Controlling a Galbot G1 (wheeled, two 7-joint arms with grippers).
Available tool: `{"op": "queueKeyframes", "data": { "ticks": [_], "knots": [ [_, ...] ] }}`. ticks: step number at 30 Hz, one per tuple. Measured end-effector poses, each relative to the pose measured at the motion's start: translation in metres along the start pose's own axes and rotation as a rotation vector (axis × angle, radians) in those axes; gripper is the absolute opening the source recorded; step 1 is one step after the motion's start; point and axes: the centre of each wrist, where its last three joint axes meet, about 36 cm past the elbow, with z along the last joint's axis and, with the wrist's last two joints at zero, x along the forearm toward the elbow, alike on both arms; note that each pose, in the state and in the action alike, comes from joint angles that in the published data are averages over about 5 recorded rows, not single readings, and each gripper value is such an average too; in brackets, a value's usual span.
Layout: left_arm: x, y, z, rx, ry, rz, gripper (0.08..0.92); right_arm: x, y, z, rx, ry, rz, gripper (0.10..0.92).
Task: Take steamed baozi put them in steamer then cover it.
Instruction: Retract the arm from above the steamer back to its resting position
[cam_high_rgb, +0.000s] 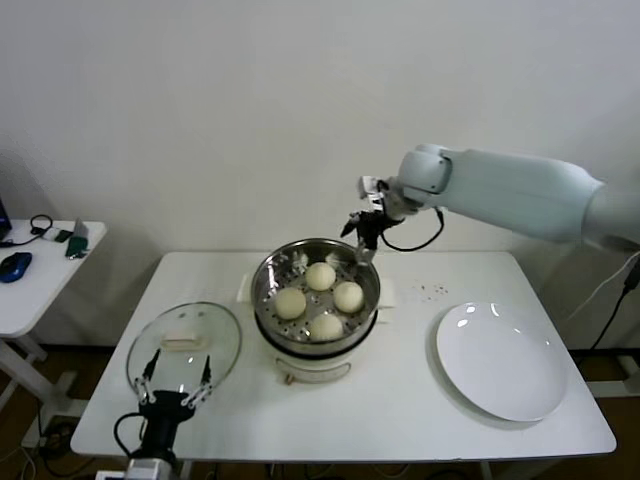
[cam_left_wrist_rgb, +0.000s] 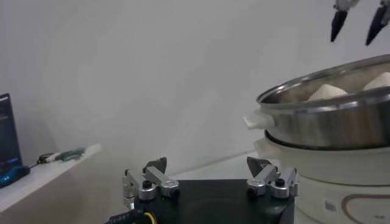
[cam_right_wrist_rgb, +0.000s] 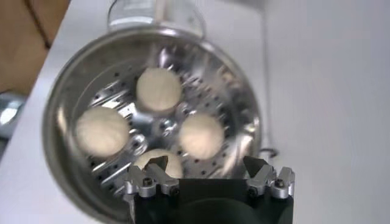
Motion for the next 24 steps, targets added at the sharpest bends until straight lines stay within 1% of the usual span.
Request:
{"op": "queueKeyframes", "data": {
  "ticks": [8,13,19,24],
  "knots": [
    [-0.007,0.005,-0.008,-0.039,-0.008,-0.02,0.823,-0.003,0.034,0.06,-0.099,-0.313,0.248,0.823],
    [-0.008,0.01,-0.013,-0.085,-0.011,-0.033,0.823,-0.01,0.064,0.101,-0.207,-0.477,0.409,0.823],
    [-0.01,0.014,-0.017,-0.206,-0.011,-0.055,0.823,-0.016,0.104,0.143,-0.359,-0.619,0.585,0.823],
    [-0.009,0.019,-0.016,-0.378,0.0,-0.066,0.823,-0.021,0.138,0.171,-0.481,-0.69,0.723,0.823]
  ]
}}
